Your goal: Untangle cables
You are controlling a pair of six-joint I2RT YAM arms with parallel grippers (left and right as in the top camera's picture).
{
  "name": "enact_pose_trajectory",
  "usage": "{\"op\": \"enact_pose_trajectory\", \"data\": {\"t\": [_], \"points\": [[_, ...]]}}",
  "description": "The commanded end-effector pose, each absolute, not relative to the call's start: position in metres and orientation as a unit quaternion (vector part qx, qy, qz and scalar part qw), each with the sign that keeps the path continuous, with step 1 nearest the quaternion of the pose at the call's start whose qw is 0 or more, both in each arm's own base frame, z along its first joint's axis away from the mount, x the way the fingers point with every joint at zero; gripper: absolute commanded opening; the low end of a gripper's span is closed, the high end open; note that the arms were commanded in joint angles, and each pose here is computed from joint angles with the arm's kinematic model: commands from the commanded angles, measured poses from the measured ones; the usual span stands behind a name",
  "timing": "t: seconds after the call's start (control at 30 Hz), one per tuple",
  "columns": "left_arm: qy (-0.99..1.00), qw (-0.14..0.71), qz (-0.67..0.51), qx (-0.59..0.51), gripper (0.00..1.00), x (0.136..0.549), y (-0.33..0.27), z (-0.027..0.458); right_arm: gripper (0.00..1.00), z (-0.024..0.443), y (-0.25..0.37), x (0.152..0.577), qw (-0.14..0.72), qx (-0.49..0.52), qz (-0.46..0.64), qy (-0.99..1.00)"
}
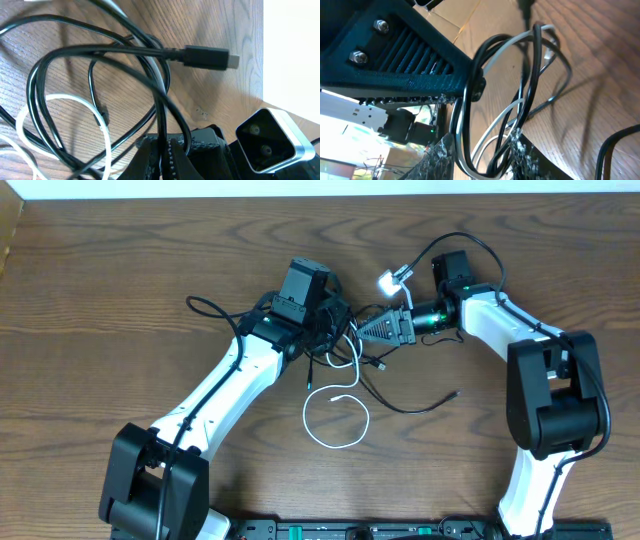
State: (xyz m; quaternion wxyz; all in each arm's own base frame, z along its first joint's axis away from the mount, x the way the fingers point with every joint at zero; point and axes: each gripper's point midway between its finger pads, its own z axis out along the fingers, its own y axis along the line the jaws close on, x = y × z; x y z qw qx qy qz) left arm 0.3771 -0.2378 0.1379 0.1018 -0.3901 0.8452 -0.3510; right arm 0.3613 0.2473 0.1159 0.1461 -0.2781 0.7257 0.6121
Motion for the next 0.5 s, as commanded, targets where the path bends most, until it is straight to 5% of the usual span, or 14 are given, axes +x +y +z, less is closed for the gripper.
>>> {"op": "enact_pose_trajectory", "data": {"t": [0.0, 0.47], "points": [[0.837, 0.103, -0.359, -0.400, 0.07, 0.3775, -0.2365, 0.1458, 0.34, 0.1299, 0.2535, 0.3555, 0.156, -0.298, 0.621, 0.708], [0.840, 0.106, -0.343, -0.407, 0.08, 0.3758, -0.2310, 0.1408, 0.40, 0.1396, 0.2459, 0.3578, 0.160, -0.288, 0.642, 0.692]]}}
